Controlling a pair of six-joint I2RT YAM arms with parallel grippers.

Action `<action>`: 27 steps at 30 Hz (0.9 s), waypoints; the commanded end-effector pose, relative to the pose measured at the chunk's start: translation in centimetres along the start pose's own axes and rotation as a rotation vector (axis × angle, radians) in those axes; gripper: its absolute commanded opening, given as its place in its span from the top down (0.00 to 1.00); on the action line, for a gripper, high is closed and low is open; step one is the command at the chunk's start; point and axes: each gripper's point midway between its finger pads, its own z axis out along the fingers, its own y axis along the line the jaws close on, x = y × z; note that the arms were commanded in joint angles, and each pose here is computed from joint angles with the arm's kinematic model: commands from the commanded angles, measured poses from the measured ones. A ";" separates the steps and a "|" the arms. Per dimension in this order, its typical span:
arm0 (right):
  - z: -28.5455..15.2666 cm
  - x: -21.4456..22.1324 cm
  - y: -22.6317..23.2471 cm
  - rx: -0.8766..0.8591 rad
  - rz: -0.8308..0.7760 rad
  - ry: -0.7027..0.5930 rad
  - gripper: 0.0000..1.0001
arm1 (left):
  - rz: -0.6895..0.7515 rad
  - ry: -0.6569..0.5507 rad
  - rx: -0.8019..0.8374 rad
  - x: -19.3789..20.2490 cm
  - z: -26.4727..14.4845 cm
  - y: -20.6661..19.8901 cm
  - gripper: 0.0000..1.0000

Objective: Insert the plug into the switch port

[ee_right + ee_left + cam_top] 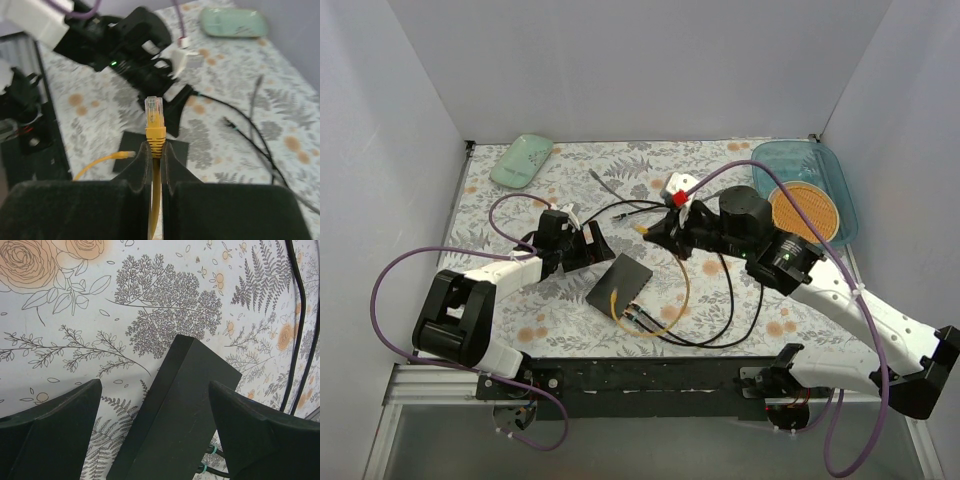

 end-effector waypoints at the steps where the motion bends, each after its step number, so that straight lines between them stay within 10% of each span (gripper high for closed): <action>1: -1.5 -0.2 5.4 -0.281 0.047 0.001 0.99 | 0.014 -0.043 -0.009 -1.6 -0.5 -0.5 0.11; 11: 0.8 16.4 9.9 -0.465 0.309 0.292 0.99 | 0.011 -0.022 -0.008 -1.2 0.2 -0.2 0.12; 27: 3.3 27.0 2.0 -0.044 0.218 0.595 0.99 | -0.003 0.022 0.142 -0.3 0.5 -2.6 0.19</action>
